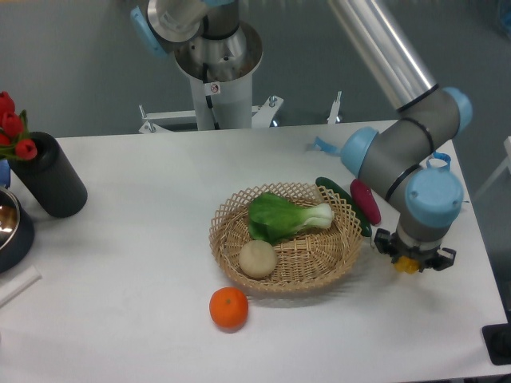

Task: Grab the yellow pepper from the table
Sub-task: 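Lift the grasped yellow pepper up off the table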

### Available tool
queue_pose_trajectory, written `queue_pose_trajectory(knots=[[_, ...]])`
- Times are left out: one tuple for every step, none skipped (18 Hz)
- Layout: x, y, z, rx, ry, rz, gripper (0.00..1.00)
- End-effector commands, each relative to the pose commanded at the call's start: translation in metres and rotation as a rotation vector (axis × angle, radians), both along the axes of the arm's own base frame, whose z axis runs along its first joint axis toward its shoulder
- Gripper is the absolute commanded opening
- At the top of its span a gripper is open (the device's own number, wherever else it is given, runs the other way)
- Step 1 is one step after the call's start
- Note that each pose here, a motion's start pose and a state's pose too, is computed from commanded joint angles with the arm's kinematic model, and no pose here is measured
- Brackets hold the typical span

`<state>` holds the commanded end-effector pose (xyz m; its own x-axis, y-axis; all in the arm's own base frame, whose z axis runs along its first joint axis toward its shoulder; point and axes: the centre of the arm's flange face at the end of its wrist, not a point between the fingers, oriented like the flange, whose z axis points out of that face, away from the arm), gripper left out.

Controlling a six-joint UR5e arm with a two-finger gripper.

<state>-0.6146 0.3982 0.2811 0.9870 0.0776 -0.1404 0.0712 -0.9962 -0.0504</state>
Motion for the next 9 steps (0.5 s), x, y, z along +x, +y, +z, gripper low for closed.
queue_pose_trajectory(knots=[[-0.001,-0.004,0.007,0.001,0.009,-0.013,0.4],[-0.005,-0.011,0.011,0.003,0.015,-0.041,0.41],[-0.008,-0.018,0.017,0.013,0.019,-0.06,0.41],[-0.007,-0.02,0.024,0.018,0.025,-0.067,0.4],[-0.006,-0.02,0.03,0.011,0.034,-0.068,0.41],[-0.007,-0.018,0.033,0.013,0.04,-0.071,0.41],[-0.009,-0.019,0.037,0.014,0.048,-0.07,0.41],[-0.008,-0.02,0.042,0.016,0.054,-0.068,0.41],[-0.008,-0.021,0.047,0.018,0.058,-0.068,0.41]])
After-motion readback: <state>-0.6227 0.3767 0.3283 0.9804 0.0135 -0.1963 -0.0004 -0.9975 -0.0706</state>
